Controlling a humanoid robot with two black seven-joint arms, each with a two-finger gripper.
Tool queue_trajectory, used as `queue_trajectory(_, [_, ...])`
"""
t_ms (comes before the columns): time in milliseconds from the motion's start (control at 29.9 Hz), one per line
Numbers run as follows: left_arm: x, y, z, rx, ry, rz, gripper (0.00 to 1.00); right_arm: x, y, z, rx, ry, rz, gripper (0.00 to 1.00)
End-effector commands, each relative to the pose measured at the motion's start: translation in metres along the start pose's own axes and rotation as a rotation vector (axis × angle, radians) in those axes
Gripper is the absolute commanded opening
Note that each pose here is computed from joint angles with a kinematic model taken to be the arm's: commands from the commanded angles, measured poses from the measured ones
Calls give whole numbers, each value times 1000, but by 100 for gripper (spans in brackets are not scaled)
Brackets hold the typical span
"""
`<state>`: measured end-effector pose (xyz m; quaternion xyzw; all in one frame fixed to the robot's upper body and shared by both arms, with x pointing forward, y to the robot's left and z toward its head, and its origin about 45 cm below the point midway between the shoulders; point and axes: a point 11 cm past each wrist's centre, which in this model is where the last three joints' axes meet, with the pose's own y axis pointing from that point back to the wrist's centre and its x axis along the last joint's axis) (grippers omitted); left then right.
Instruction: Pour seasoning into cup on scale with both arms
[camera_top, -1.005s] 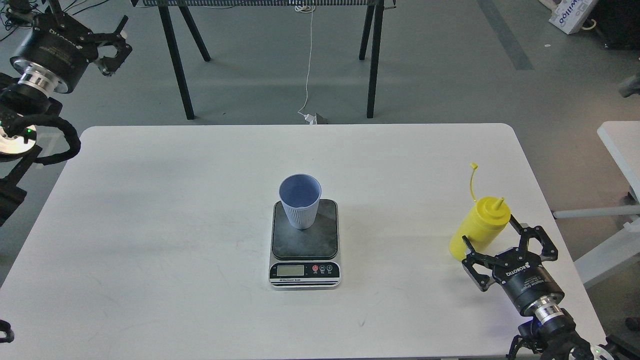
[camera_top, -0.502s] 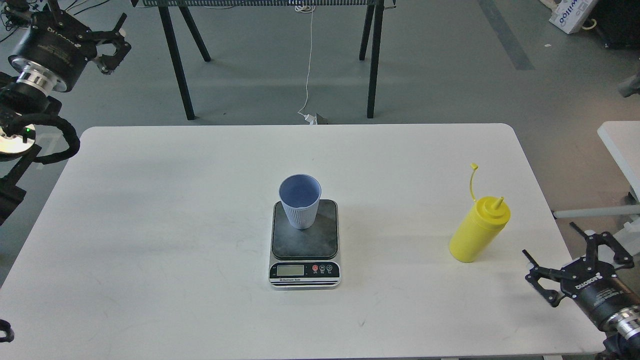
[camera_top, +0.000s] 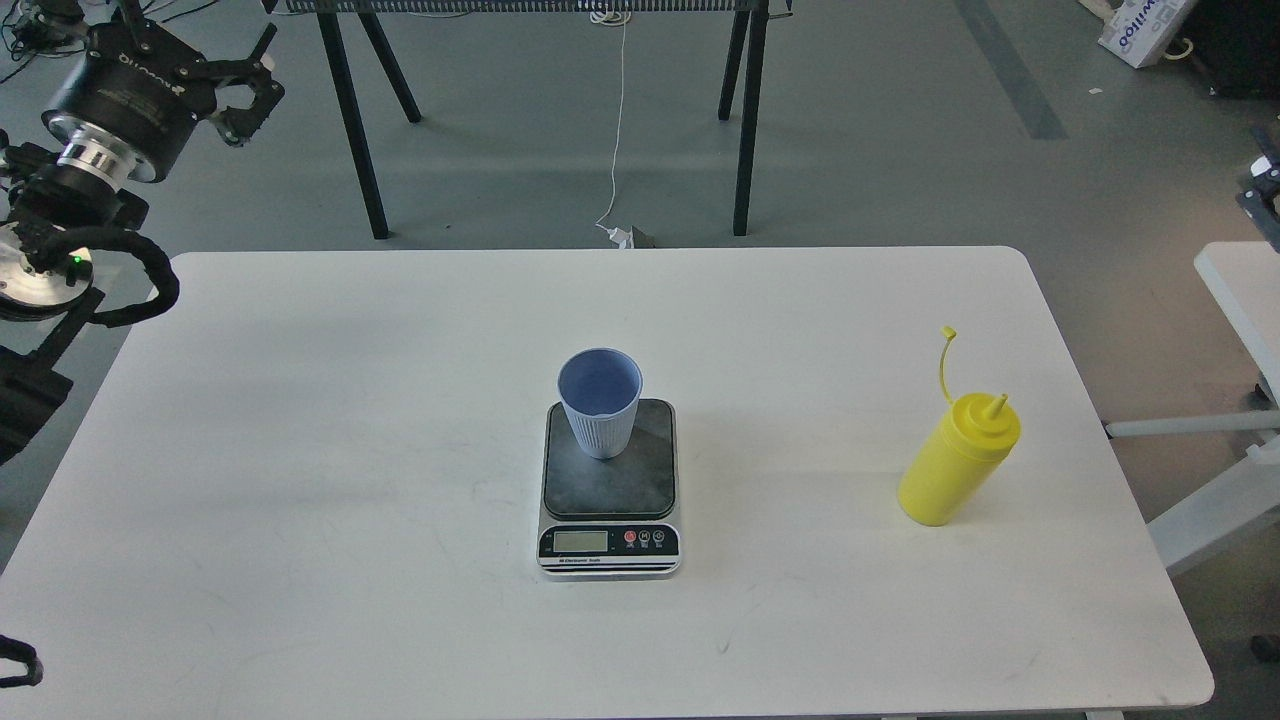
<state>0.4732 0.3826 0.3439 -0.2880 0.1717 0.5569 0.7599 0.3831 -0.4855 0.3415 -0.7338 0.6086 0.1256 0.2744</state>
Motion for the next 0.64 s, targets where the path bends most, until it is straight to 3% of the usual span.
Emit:
queue_trajectory(0, [-4,-3,-8,1,22,-5,100,-13,-51,22,-2,-46,-16,99])
queue_trajectory(234, [-6,-6,-20,10,44,-5,100,-31,-94,101,-43,-213,26,99])
queue_trajectory(435, [-6,-6,-19,7,46,-10,100,-48,-96,140,-72,-293,15,99])
queue_trajectory(603, [-7,-6,-22,9,50,-9,100,-55,-98,143,-68,-307,4,99])
